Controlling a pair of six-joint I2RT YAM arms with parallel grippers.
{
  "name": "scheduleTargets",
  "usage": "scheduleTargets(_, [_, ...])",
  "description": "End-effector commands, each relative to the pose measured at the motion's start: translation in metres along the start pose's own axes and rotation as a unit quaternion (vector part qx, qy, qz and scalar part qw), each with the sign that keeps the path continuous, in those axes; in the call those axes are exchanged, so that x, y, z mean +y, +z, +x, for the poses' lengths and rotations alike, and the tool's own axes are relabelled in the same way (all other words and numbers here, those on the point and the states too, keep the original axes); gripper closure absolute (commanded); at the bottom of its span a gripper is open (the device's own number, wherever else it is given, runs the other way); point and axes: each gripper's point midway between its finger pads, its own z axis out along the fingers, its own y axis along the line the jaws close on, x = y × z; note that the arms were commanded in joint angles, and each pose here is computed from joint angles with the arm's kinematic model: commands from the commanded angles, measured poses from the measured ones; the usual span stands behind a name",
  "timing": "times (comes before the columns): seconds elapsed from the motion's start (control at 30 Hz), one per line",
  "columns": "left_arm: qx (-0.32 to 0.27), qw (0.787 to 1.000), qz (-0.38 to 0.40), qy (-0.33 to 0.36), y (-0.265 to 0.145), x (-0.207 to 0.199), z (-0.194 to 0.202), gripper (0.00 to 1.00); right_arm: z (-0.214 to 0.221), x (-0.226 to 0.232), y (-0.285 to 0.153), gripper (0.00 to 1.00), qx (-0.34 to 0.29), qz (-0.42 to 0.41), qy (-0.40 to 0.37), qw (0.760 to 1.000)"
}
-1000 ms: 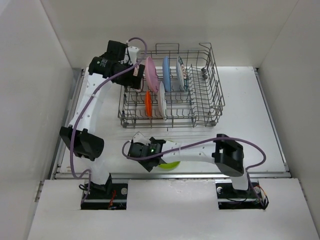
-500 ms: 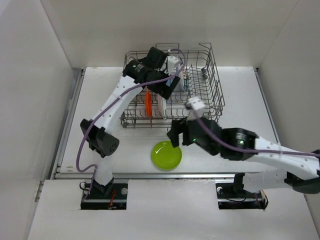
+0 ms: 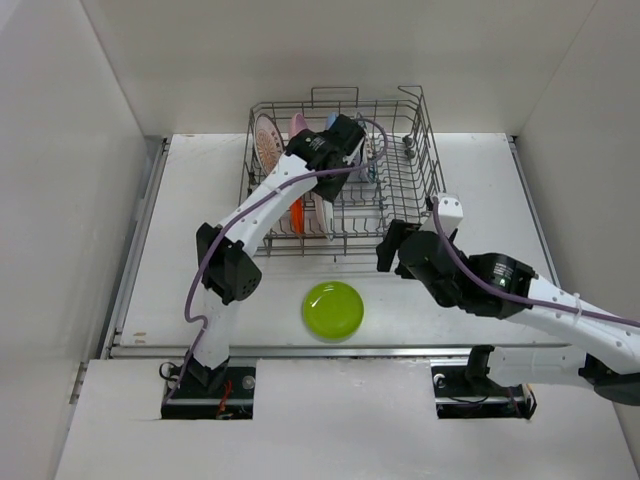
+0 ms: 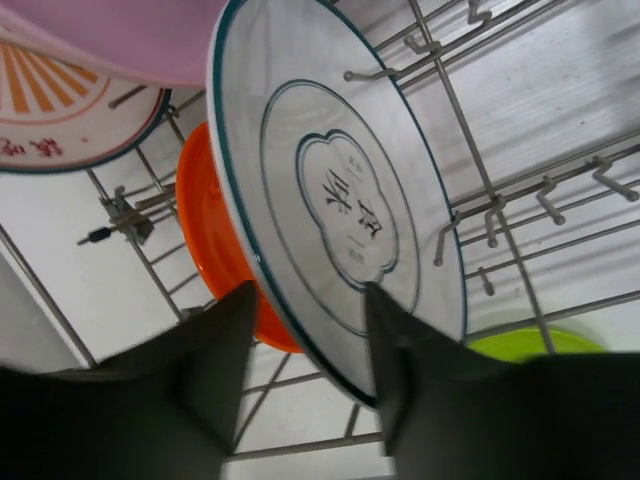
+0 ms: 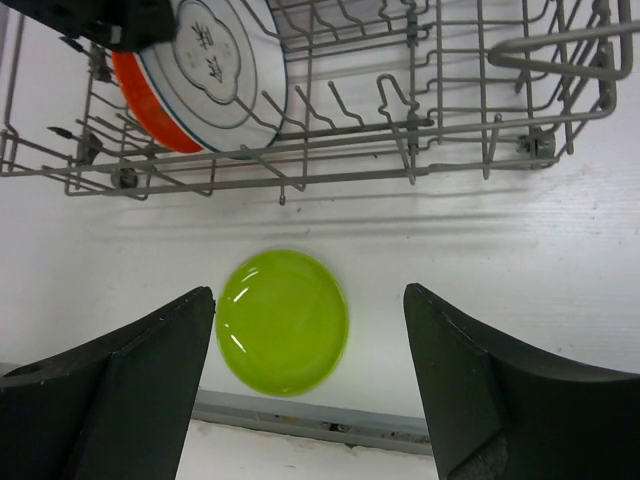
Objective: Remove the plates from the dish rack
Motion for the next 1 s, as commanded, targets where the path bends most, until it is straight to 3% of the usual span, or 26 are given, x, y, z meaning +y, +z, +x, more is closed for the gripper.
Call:
scheduleTargets(0.0, [-0.009,0.999,-0.039,-0.027,-0.015,0.017,-0.003,0.65,-0.001,-0.013,-0.001,0.18,-0.011,0.021,0.03,0.999])
scheduleTargets(0.03, [-0.009,0.999,-0.039,-0.032,-0.015,0.017,-0.003,0.8,-0.001,-0.013,-0.001,0.18,-0.011,0.021,0.034,0.999])
scheduleTargets(0.17, [-0.037,0.996,-0.051,-0.064,-0.029,0.025,-0.014,1.0,0.0,-0.014,-0.002,0.18,-0.011,0.021,0.039,0.999])
scheduleTargets(0.3, [-0.084,0.99,-0.068,-0.09,-0.051,0.039,-0.031,1.0,0.003,-0.016,0.002,0.18,-0.012,0.029,0.037,0.999])
scheduleTargets(0.6, [-0.237,0.957,-0.079,-0.15,-0.143,0.079,-0.075,1.0,0.01,-0.025,0.021,0.18,-0.013,0.074,0.016,0.997])
scheduleTargets(0.7, [-0.269,0.946,-0.087,-0.161,-0.174,0.091,-0.076,1.0,-0.007,-0.021,0.023,0.18,-0.026,0.087,0.054,0.994])
scheduleTargets(0.9, [-0.305,0.917,-0.15,-0.211,-0.24,0.169,-0.036,1.0,-0.079,-0.022,0.015,0.18,-0.091,0.103,0.121,0.983])
scheduleTargets(0.97, [-0.307,0.908,-0.163,-0.235,-0.259,0.192,-0.01,1.0,-0.091,-0.025,0.026,0.18,-0.093,0.126,0.088,0.984])
